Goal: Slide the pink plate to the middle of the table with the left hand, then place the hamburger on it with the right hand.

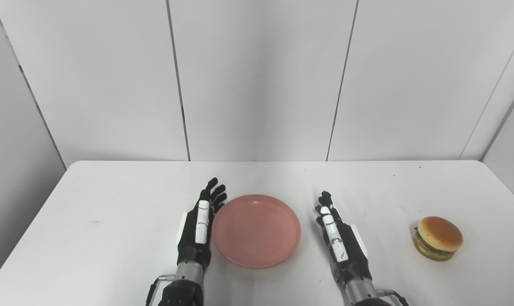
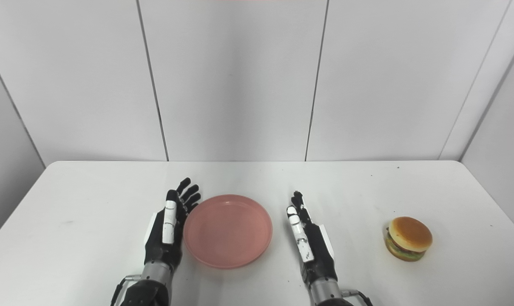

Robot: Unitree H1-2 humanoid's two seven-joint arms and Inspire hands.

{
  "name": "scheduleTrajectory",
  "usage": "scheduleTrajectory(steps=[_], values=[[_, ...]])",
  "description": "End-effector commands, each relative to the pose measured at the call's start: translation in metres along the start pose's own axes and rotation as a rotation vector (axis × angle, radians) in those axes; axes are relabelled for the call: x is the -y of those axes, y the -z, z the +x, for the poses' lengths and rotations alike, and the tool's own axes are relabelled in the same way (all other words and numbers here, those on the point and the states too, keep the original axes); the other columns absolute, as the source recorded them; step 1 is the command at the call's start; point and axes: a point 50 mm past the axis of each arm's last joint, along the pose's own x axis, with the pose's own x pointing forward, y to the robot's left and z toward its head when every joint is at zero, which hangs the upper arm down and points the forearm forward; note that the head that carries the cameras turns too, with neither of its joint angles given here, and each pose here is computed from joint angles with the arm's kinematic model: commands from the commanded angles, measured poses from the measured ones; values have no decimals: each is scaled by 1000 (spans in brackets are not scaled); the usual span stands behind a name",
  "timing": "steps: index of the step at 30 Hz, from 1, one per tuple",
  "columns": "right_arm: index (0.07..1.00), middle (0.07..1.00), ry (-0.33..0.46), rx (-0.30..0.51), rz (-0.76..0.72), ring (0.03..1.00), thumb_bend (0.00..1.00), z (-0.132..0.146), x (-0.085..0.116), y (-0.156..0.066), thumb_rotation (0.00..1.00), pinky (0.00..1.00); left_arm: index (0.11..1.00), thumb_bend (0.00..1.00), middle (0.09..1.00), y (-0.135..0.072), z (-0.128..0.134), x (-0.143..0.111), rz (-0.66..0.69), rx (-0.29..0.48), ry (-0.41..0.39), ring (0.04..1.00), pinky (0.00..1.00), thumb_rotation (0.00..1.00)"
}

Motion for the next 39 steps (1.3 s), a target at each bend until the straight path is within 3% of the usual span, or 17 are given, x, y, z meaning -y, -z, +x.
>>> scheduleTrajectory(steps=[1, 4, 10, 13, 17, 20, 25, 28, 33, 39], values=[[1000, 993, 5, 154, -7, 1000, 612, 16, 2, -26, 895, 1000, 890, 790, 898, 25, -19, 5, -8, -72, 1, 902, 908, 1000], [1000, 989, 13, 190, -80, 1000, 669, 22, 26, -36, 863, 1000, 907, 793, 906, 27, -22, 14, -10, -76, 6, 906, 914, 1000], [911, 898, 26, 243, -235, 915, 740, 26, 77, -60, 784, 1000, 927, 780, 926, 31, -23, 28, 3, -87, 10, 924, 940, 1000], [907, 885, 2, 250, -324, 893, 706, 24, 99, -77, 754, 937, 925, 768, 927, 32, -23, 30, 7, -86, 11, 930, 944, 1000], [870, 856, -10, 273, -633, 849, 654, 17, 131, -117, 715, 823, 931, 755, 934, 34, -22, 27, 14, -82, 20, 942, 954, 1000], [836, 845, 5, 229, -770, 848, 667, 9, 155, -140, 585, 824, 936, 757, 940, 34, -22, 25, 14, -77, 12, 947, 961, 1000], [847, 890, 3, 135, -1002, 866, 785, 2, 191, -165, 482, 762, 956, 730, 957, 36, -23, 18, 20, -54, 8, 964, 982, 1000], [848, 893, 16, 96, -1150, 870, 798, 0, 200, -177, 443, 762, 957, 724, 957, 35, -22, 13, 28, -50, 3, 963, 984, 1000], [882, 931, 20, -29, -1296, 947, 886, -4, 203, -193, 391, 863, 965, 724, 966, 34, -21, 6, 11, -50, 8, 963, 991, 1000], [905, 925, -18, -118, -1395, 948, 924, -1, 206, -189, 385, 960, 975, 717, 978, 35, -22, 3, 13, -49, 15, 972, 1000, 1000]])
